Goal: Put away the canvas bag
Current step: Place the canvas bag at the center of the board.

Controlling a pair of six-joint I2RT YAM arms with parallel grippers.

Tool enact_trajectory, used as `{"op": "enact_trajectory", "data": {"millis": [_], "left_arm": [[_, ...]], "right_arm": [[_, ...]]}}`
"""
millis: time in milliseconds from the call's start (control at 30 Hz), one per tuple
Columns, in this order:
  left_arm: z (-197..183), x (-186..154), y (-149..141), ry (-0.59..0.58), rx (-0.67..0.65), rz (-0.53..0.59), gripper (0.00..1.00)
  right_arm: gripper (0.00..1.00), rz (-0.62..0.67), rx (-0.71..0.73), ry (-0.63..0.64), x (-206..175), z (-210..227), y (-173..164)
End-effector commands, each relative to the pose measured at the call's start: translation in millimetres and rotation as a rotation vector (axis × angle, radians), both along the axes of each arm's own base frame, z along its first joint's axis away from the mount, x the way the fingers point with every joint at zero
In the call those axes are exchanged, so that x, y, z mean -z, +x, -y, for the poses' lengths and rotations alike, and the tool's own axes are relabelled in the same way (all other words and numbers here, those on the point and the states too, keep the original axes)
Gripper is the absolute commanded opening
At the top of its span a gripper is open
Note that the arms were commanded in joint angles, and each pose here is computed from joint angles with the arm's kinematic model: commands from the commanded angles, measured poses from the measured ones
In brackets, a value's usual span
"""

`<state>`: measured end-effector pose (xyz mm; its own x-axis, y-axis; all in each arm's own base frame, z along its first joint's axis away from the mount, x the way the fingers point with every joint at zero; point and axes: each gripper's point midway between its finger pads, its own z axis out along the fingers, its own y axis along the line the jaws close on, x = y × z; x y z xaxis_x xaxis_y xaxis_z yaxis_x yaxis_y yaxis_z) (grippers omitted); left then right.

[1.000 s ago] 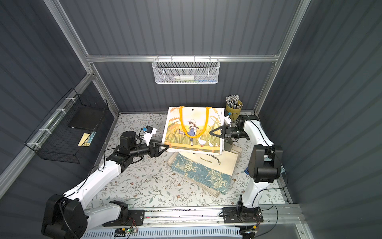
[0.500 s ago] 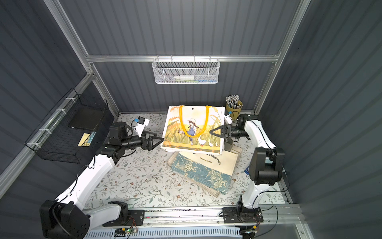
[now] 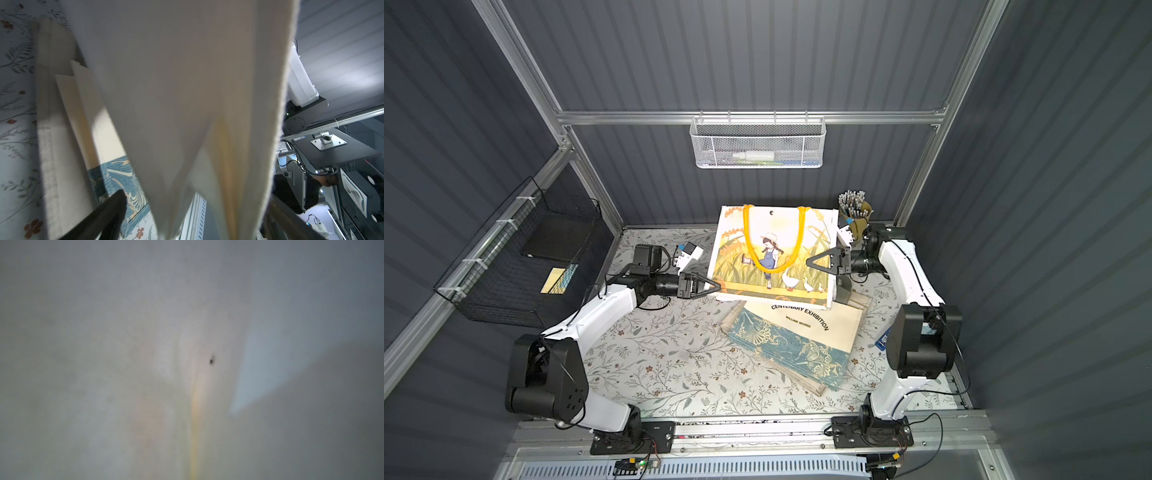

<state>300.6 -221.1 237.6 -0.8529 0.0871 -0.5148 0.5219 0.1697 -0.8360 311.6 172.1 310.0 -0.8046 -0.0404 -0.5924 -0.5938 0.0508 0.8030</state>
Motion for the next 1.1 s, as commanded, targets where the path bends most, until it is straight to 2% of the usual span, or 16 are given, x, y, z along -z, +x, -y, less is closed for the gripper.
{"op": "enact_trajectory", "data": {"millis": [0,100,167,267,467,733,833,967,1067], "left_arm": [[2,-6,-1,-0.036,0.024,0.006,0.99],[8,-5,2,-0.053,0.02,0.017,1.0],[14,-4,1,-0.052,0.032,0.032,0.93],[21,-2,2,-0.05,0.051,0.042,0.57],[24,1,4,-0.024,0.04,0.068,0.0],[20,-22,9,0.019,-0.025,0.199,0.0],[22,-20,11,0.034,0.003,0.166,0.0],[24,3,22,0.094,0.045,0.068,0.0],[28,15,38,0.155,0.033,0.058,0.0]], "right_arm": [[0.0,0.062,0.001,0.156,-39,1,-3],[0.0,0.072,-0.001,0.156,-42,1,-4],[0.0,0.073,-0.001,0.156,-43,1,-4],[0.0,0.071,-0.001,0.156,-42,1,-4],[0.0,0.048,0.002,0.155,-35,1,-4],[0.0,-0.038,0.027,0.155,-7,5,-15],[0.0,-0.092,0.043,0.156,6,9,-21],[0.0,-0.152,0.077,0.158,24,16,-38],[0.0,-0.169,0.105,0.16,33,22,-49]]}}
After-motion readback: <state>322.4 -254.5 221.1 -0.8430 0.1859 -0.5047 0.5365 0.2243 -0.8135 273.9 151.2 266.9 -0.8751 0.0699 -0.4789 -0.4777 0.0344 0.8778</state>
